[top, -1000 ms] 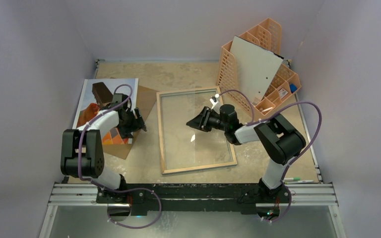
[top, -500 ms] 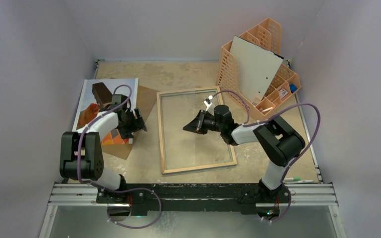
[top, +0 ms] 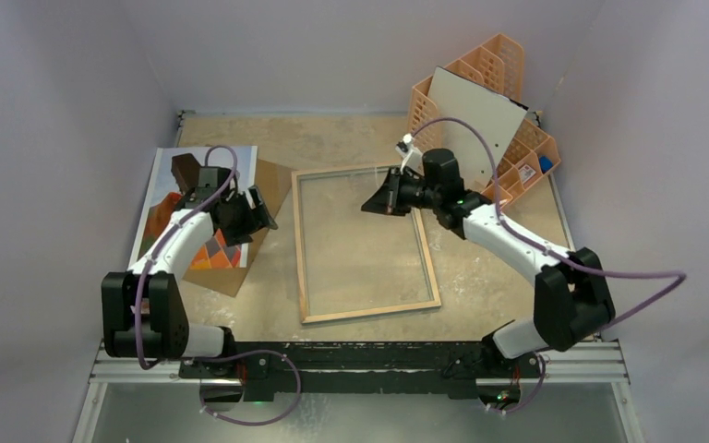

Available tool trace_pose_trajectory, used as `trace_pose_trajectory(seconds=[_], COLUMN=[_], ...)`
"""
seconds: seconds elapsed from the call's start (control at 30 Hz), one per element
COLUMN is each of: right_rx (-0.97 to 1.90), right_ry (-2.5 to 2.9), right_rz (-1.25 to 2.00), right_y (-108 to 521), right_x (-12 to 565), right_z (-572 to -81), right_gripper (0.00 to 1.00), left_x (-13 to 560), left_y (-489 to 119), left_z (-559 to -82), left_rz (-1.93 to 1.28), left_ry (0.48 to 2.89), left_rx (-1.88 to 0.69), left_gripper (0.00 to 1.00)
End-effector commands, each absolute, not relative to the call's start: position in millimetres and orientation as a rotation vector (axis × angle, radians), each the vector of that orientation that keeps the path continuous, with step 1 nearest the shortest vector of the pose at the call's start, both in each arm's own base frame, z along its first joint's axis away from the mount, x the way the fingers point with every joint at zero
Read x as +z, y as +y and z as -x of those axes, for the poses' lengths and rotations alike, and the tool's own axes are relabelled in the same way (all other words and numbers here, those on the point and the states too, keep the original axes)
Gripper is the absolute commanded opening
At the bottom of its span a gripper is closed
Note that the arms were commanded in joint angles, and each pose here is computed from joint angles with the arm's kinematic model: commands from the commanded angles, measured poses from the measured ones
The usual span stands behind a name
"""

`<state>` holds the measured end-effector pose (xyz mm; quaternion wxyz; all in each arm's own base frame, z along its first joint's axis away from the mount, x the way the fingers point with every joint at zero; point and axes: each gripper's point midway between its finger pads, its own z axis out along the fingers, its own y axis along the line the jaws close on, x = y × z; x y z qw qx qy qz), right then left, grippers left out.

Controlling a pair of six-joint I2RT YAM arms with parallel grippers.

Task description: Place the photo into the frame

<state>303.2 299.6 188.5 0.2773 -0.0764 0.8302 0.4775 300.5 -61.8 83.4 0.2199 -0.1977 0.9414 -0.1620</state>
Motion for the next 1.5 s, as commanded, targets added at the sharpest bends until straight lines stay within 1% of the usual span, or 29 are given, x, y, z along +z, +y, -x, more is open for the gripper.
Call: trace_pose_trajectory(seconds=[0.0, 0.17, 0.37, 0.53, 0.7, 0.73, 0.83, 0.93, 1.17, 1.23, 1.33, 1.4, 1.47], right_rx=[1.280, 1.308, 1.298, 1.312, 1.394, 1.406, 1.418, 1.420, 1.458, 1.461, 1.464, 1.489, 1.518], right_ry=[2.254, 2.269, 2.303, 2.319, 2.272, 2.270, 2.276, 2.288, 2.264, 2.269, 2.249, 2.219, 2.205], right_rz=[0.267, 0.205, 0.262, 0.315, 0.303, 0.307, 0.301, 0.270, 0.223, 0.183, 0.108, 0.067, 0.042], right_y=[279.3, 262.1, 244.7, 234.8, 238.0, 238.5, 238.8, 239.0, 243.8, 244.1, 245.2, 247.5, 249.5], right_x=[215.2, 236.7, 251.3, 252.3, 265.4, 266.6, 265.5, 264.1, 259.2, 255.8, 254.6, 257.6, 257.6], right_z=[-283.5, -276.6, -275.6, -268.5, -260.5, -258.6, -256.6, -257.7, -266.5, -268.9, -276.7, -281.1, -283.7], right_gripper=[0.00, 0.00, 0.00, 0.00, 0.00, 0.00, 0.00, 0.00, 0.00, 0.00, 0.00, 0.00, 0.00], left_x=[105.9, 92.4, 85.9, 62.0, 39.7, 36.1, 26.8, 24.0, 24.2, 25.3, 31.5, 36.6, 45.3], left_y=[-75.9, -91.0, -118.7, -120.9, -134.8, -137.4, -138.1, -126.1, -110.0, -109.1, -115.2, -118.4, -116.7], left_z=[-311.7, -308.5, -319.2, -331.8, -339.7, -341.3, -347.5, -357.7, -378.3, -382.4, -389.0, -390.9, -393.6], left_rz=[0.457, 0.417, 0.369, 0.392, 0.408, 0.392, 0.357, 0.368, 0.266, 0.230, 0.203, 0.211, 0.239], left_ry=[2.528, 2.549, 2.487, 2.539, 2.582, 2.599, 2.625, 2.624, 2.613, 2.611, 2.597, 2.599, 2.587], left_rx=[-0.558, -0.635, -0.741, -0.553, -0.530, -0.518, -0.450, -0.332, -0.167, -0.153, -0.190, -0.210, -0.197], left_gripper=[0.74, 0.71, 0.65, 0.62, 0.59, 0.57, 0.47, 0.38, 0.19, 0.17, 0.18, 0.23, 0.31])
